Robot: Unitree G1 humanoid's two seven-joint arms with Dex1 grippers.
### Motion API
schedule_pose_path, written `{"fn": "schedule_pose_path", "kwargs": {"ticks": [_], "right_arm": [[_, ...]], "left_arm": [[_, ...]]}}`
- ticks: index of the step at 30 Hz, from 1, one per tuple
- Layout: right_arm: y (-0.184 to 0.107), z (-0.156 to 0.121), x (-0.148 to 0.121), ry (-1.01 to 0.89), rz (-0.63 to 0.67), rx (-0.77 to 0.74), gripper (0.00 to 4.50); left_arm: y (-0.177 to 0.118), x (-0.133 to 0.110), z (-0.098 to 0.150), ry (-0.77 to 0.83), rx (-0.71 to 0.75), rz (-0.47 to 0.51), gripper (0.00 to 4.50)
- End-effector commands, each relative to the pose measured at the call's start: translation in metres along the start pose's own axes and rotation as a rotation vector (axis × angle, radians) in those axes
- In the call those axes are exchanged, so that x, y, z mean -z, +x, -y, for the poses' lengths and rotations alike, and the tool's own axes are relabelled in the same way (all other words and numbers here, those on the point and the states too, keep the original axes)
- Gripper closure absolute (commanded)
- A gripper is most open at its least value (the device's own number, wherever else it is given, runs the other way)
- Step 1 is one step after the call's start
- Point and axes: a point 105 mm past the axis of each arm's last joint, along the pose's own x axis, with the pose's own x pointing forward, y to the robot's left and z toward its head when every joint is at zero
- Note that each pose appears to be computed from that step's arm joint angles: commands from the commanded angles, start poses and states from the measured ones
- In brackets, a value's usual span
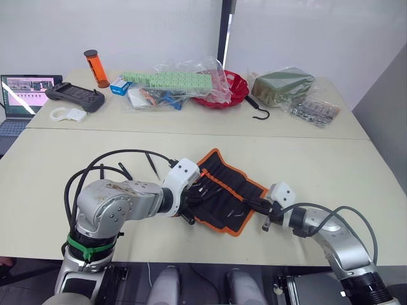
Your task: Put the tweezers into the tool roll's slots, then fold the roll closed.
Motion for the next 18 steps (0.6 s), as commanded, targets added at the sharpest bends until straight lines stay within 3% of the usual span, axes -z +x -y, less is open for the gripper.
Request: {"fn": "schedule_pose_path", "kwargs": {"ticks": [1, 9, 18], "right_arm": [[-0.002, -0.002, 0.016, 0.034, -0.070, -0.002, 4.50], [-0.001, -0.003, 0.015, 0.034, -0.070, -0.003, 4.50], [0.007, -0.008, 0.013, 0.034, -0.064, -0.026, 4.50]], "left_arm": [[0.001, -0.004, 0.005, 0.012, 0.002, 0.011, 4.48], [0.007, -0.006, 0.006, 0.003, -0.014, 0.013, 4.48], [0.027, -0.026, 0.008, 0.008, -0.060, 0.031, 4.48]]}}
